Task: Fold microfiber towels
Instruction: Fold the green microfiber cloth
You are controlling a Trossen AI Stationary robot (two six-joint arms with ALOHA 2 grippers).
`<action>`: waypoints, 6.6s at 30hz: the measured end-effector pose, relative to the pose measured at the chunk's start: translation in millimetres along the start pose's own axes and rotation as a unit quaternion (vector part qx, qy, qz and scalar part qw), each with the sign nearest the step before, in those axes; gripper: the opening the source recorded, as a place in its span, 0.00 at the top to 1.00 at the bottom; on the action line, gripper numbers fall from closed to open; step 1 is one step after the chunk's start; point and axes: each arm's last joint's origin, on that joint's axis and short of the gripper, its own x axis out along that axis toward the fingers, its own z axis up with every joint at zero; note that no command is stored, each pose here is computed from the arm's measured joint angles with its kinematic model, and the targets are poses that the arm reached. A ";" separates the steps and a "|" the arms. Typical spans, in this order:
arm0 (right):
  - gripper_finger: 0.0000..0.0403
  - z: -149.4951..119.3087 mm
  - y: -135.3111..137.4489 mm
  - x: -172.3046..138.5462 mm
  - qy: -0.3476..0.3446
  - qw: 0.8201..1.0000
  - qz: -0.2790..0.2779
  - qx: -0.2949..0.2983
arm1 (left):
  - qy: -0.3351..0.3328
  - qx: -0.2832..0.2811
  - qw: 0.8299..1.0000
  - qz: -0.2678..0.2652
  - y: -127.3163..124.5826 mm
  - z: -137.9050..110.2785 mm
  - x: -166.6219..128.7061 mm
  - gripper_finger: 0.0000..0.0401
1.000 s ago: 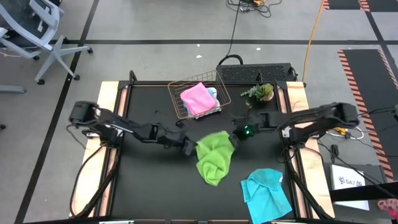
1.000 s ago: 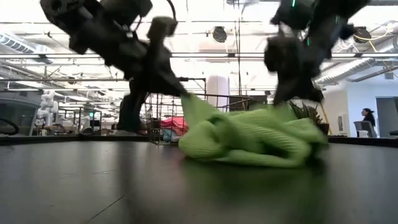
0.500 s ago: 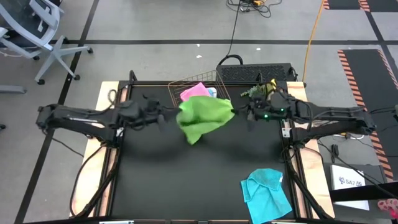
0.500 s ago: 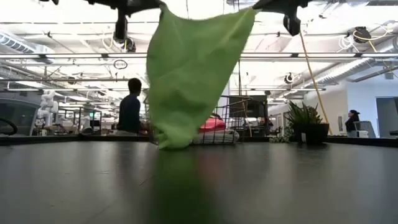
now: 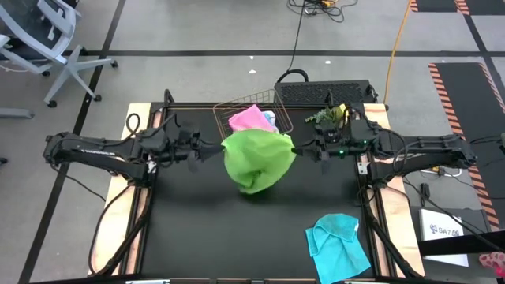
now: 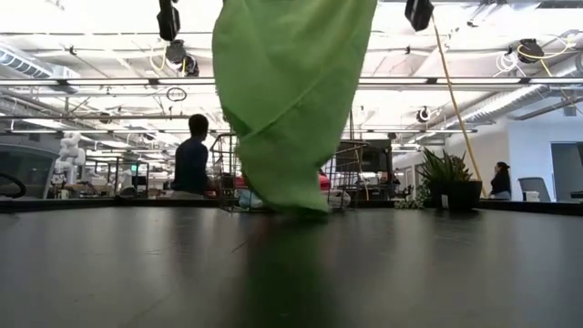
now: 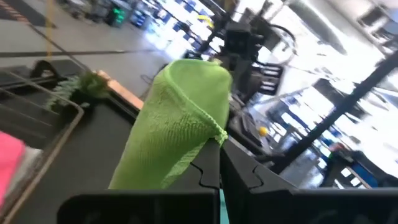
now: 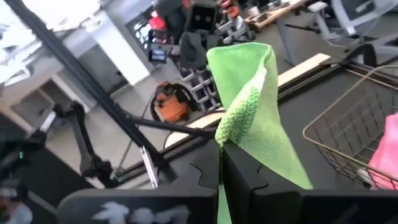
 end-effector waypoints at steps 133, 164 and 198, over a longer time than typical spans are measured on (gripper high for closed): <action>0.87 -117.5 -85.6 15.6 0.164 0.937 -0.309 -0.001 | 0.170 0.042 0.891 0.420 120.4 -78.2 56.5 0.93; 0.73 -116.7 -92.7 13.2 0.183 0.933 -0.307 0.028 | 0.221 0.095 0.867 0.437 129.8 -77.0 49.7 0.75; 1.00 -224.6 -46.5 63.8 0.351 0.916 -0.172 0.085 | 0.340 -0.116 0.891 0.279 21.3 -255.4 58.0 0.98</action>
